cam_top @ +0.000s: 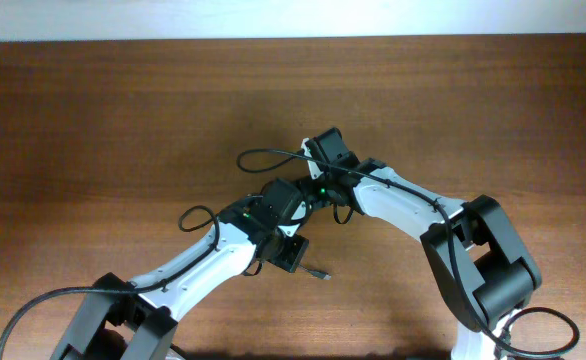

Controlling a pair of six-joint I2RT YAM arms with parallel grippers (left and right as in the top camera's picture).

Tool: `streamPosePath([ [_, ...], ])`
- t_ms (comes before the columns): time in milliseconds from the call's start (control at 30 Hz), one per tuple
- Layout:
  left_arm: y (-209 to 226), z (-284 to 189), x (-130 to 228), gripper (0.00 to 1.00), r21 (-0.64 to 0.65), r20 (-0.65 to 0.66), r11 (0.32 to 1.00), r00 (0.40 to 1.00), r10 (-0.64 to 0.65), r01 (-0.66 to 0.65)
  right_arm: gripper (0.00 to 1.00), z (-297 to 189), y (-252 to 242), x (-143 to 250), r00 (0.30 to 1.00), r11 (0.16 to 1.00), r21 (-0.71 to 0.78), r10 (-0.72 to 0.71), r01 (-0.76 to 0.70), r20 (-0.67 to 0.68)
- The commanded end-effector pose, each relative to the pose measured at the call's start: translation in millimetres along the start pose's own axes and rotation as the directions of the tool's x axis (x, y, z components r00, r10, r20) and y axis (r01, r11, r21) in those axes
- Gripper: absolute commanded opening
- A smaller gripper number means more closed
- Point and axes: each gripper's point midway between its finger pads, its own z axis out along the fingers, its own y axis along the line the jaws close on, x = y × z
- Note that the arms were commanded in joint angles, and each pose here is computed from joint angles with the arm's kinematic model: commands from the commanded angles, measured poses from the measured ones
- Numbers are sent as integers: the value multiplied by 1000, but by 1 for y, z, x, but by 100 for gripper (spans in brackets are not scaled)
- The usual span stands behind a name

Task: Untangle cables

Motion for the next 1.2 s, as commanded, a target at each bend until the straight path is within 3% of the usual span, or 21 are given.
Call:
streamPosePath([
  [0, 4, 8, 5, 52, -9, -33, 999, 998, -50, 50, 69, 7, 22, 18, 998, 998, -60, -32, 29, -56],
  [67, 10, 8, 6, 39, -43, -34, 998, 998, -51, 50, 61, 8, 19, 17, 998, 999, -43, -32, 30, -53],
  [133, 19, 7, 8, 17, -94, -38, 994, 998, -52, 48, 54, 7, 18, 18, 998, 999, -41, -31, 28, -57],
  [333, 64, -5, 19, 15, -357, -68, 934, 996, -51, 24, 44, 8, 9, 19, 998, 1000, 12, -29, 29, -55],
  [533, 84, -24, 17, 31, -478, -89, 879, 995, -47, -1, 44, 8, 9, 19, 998, 1000, 12, -28, 29, -56],
  [700, 100, -42, 26, 54, -574, -142, 818, 989, -52, -39, 44, 7, 9, 19, 998, 1000, 12, -29, 29, -56],
  [867, 130, -68, 34, 70, -691, -64, 711, 968, -241, 131, 44, 7, 9, 19, 998, 1000, 13, -28, 29, -59],
  [1033, 131, -76, 27, 81, -564, -73, 779, 923, -378, 275, 45, 7, 9, 19, 998, 1000, 13, -28, 28, -59],
  [1100, 111, -76, 9, 82, -411, -118, 883, 947, -300, 228, 45, 7, 9, 19, 998, 1000, 13, -27, 28, -59],
  [1167, 67, -75, -14, 85, -133, -139, 985, 982, -129, 110, 45, 7, 9, 19, 998, 1000, 13, -20, 20, -59],
])
